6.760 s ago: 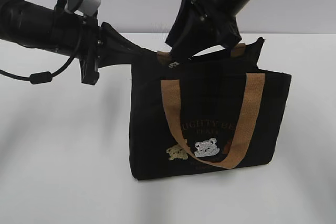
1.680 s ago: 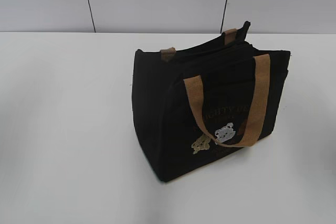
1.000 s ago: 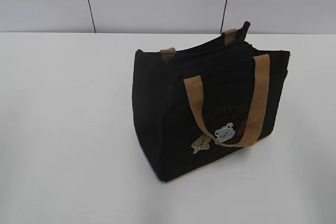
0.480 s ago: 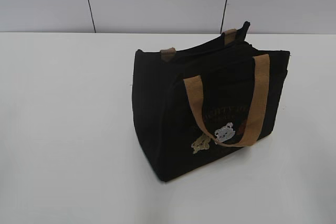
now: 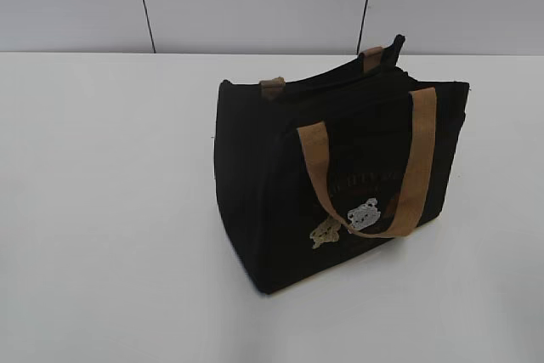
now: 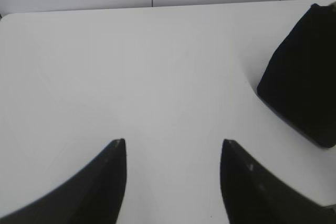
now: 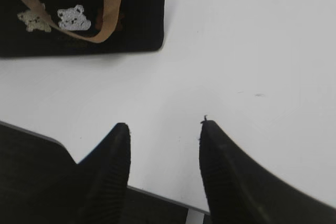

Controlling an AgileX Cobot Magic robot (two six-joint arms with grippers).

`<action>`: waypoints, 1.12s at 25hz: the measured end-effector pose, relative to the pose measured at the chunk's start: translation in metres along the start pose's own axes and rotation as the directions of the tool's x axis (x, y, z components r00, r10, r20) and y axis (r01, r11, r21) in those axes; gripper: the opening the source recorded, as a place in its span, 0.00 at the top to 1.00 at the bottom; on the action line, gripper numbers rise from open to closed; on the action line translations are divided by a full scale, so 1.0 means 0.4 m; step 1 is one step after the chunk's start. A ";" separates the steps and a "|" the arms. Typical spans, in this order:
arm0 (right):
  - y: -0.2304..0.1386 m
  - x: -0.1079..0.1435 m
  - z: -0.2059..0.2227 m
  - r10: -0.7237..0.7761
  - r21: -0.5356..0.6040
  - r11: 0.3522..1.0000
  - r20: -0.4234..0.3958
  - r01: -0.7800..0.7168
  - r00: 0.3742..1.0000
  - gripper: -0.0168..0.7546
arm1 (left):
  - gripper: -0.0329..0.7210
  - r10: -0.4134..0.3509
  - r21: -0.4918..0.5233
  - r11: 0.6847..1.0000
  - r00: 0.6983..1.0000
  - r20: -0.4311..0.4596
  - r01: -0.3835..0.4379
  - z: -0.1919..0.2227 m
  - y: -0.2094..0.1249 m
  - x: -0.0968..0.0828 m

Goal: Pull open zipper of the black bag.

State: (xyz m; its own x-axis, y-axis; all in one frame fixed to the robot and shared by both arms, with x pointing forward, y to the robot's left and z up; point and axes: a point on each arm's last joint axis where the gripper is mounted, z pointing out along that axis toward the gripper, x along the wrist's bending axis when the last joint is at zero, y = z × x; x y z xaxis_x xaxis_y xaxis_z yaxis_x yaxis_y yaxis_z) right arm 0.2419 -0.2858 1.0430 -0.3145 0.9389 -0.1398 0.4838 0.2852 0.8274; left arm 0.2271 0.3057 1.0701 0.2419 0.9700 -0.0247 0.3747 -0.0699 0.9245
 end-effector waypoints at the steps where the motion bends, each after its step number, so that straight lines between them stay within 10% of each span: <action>1: -0.006 0.002 -0.008 0.000 -0.026 1.000 0.008 0.000 1.000 0.54 | 0.39 0.002 0.004 1.000 1.000 -0.003 -0.002 0.002 -0.002 0.001; 28: -0.018 -0.009 -0.017 0.100 -0.040 0.994 0.077 -0.097 0.992 0.54 | 0.46 -0.098 -0.004 0.995 0.982 -0.160 0.098 0.000 -0.006 0.015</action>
State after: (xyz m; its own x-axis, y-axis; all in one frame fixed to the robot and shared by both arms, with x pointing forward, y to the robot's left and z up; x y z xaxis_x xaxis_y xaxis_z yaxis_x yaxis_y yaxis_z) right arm 0.2340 -0.2926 1.0413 -0.2010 0.9747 -0.0976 0.4786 0.1847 0.8584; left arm 0.2278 0.3117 1.0676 0.0577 0.9969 -0.0535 0.3927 0.0266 0.9193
